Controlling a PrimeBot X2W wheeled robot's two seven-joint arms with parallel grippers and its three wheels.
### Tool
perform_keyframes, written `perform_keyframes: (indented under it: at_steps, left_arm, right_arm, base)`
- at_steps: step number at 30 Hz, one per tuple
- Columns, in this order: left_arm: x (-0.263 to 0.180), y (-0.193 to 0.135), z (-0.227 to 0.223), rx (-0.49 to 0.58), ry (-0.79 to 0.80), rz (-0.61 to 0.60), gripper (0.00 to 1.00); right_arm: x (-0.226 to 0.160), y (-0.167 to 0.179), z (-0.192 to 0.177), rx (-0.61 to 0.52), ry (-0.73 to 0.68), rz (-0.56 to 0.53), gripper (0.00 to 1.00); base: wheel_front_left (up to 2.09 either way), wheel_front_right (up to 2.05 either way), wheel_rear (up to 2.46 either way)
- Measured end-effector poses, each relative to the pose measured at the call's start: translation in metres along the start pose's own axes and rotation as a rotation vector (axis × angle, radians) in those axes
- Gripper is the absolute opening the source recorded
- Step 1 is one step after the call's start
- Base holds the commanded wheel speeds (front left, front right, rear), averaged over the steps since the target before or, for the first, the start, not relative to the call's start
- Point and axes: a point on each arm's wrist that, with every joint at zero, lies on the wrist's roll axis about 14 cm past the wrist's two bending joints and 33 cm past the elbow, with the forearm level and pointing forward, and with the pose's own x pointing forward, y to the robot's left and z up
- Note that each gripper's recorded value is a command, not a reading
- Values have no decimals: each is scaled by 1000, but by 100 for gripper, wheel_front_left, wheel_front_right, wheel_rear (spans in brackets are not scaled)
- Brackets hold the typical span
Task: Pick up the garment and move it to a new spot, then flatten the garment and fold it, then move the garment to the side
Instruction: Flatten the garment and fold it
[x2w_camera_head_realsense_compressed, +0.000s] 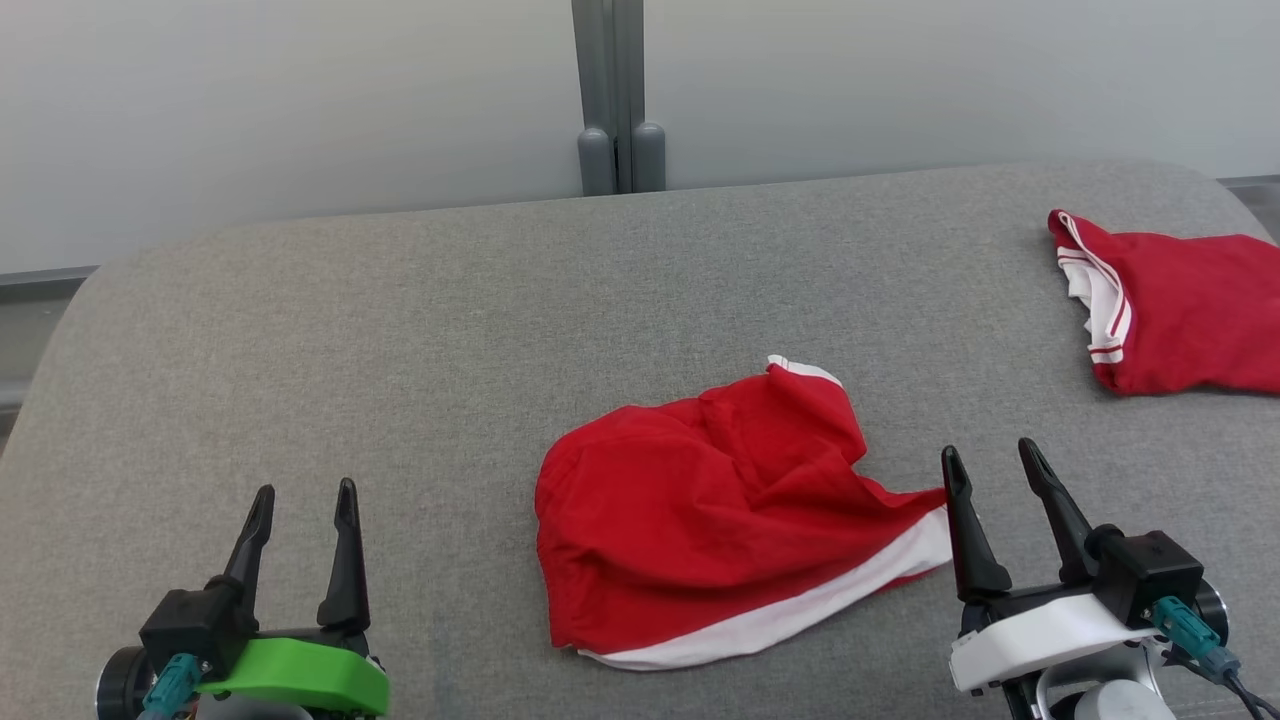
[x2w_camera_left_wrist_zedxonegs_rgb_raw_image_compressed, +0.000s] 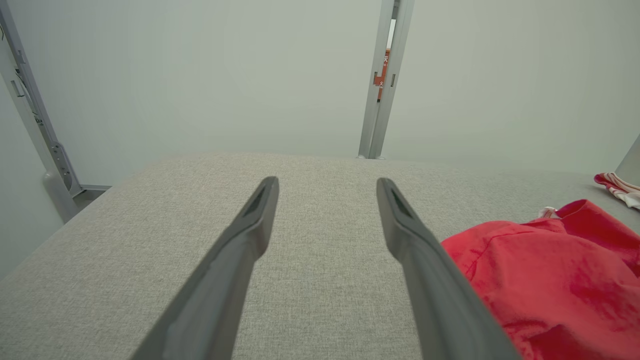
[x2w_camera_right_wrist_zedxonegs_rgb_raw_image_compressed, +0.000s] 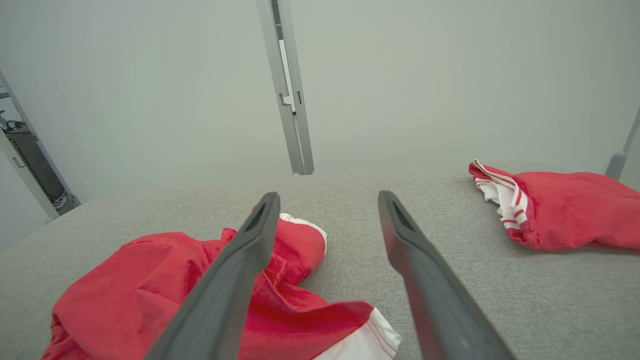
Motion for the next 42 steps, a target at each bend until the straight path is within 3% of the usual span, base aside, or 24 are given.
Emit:
perform_keyframes:
  at_steps: [9, 19, 29, 42]
  left_arm:
    - [-3, -10, -14, -3, 42, -29, 100]
    - [-26, -62, -74, -18, 241, -195, 100]
    - [-54, -84, -128, -7, 444, -296, 100]
    - [-44, -110, -149, 25, 521, -419, 100]
  right_arm:
    - [0, -2, -3, 1, 10, -7, 100]
    - [1, -17, -24, -11, 77, -41, 100]
    - [1, -32, -64, -15, 209, -72, 100]
    - [2, -40, -113, 10, 370, -96, 100]
  base:
    - [0, 0, 0]
    - [0, 0, 0]
    - [0, 0, 0]
    - [0, 0, 0]
